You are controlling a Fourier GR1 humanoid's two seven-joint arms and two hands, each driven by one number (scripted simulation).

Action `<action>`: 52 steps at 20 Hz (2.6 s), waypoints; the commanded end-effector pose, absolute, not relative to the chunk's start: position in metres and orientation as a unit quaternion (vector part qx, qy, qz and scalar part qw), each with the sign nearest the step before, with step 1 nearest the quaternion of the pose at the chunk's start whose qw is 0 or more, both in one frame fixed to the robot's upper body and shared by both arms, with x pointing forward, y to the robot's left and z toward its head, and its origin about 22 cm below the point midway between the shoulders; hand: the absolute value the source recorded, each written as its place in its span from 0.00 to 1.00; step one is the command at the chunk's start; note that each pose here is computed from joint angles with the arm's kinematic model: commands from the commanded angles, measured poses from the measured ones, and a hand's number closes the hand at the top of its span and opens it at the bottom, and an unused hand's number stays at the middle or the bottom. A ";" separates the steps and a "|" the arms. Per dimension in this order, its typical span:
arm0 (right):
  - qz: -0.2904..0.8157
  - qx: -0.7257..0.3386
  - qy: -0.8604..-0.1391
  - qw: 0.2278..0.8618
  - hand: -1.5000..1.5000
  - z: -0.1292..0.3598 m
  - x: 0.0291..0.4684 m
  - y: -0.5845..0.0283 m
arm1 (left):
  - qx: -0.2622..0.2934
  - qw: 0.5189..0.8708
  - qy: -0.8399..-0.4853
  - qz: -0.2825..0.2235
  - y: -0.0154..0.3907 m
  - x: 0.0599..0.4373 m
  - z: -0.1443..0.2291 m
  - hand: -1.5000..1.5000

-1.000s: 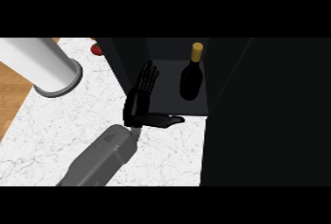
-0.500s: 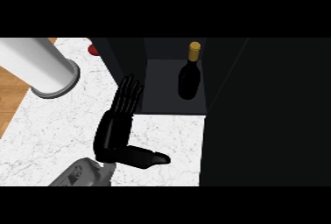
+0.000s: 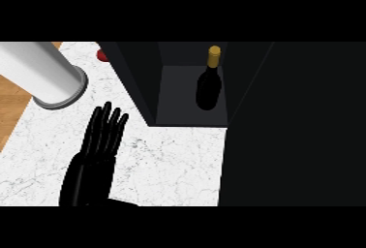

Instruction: Pick up the wine, place it into the cabinet and close the cabinet

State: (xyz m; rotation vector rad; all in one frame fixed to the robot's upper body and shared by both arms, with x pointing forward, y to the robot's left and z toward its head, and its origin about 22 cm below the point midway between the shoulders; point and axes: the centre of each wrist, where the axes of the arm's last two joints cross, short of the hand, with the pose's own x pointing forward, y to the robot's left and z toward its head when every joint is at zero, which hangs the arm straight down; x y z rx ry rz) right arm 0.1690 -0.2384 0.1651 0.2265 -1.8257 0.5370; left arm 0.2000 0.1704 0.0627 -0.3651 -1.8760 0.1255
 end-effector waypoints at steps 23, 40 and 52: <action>0.327 0.228 -0.734 0.550 1.00 0.189 0.127 -0.110 | -0.086 0.554 -0.823 0.092 0.325 0.104 0.101 0.00; 0.304 0.140 -0.761 0.556 1.00 0.211 0.232 -0.017 | -0.095 0.550 -0.826 0.076 0.371 0.095 0.122 0.00; 0.301 0.074 -0.771 0.556 1.00 0.222 0.321 -0.015 | -0.118 0.582 -0.803 0.058 0.354 0.122 0.116 0.00</action>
